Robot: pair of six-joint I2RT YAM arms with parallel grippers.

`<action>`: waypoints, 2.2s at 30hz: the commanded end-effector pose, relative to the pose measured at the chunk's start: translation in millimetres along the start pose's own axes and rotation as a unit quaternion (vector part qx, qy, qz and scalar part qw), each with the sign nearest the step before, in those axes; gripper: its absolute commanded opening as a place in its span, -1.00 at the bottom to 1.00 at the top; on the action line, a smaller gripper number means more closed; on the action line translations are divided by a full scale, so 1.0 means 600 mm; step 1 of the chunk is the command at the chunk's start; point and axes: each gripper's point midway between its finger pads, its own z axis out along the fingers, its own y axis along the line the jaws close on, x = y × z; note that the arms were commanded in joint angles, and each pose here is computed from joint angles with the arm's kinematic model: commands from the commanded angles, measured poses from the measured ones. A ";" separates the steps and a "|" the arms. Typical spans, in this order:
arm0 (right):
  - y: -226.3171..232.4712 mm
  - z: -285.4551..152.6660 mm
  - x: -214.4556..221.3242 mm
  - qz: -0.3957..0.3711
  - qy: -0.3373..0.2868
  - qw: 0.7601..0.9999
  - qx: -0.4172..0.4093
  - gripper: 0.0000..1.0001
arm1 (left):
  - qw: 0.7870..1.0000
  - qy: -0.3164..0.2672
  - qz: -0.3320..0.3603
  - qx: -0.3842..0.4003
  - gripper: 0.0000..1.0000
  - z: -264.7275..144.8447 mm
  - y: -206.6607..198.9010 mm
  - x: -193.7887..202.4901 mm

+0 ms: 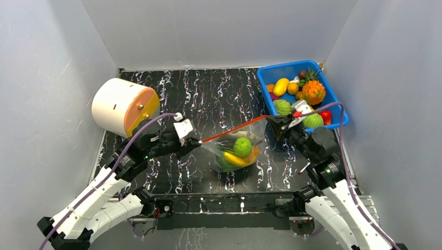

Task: Place the food in the zip-top bag and seal the zipper
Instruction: Zip the zipper food storage bag at the center of the board, then place the zipper food storage bag at the center of the board, then reset both arms

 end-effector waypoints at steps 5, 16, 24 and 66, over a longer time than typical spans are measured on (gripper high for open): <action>-0.035 0.105 0.019 -0.011 0.004 1.000 0.013 -1.00 | 0.990 0.025 -0.084 -0.112 -1.00 0.032 0.071 0.027; -0.057 0.221 0.035 -0.005 0.006 1.000 0.005 -1.00 | 0.956 0.080 -0.045 -0.279 -0.92 0.030 0.188 0.052; -0.060 0.269 0.046 0.020 0.037 0.999 -0.004 -0.39 | 0.942 0.074 -0.046 -0.323 0.04 0.032 0.225 0.017; -0.002 0.027 0.020 0.272 0.066 0.958 0.067 0.96 | 0.911 -0.073 -0.291 -0.282 0.97 0.011 0.152 -0.019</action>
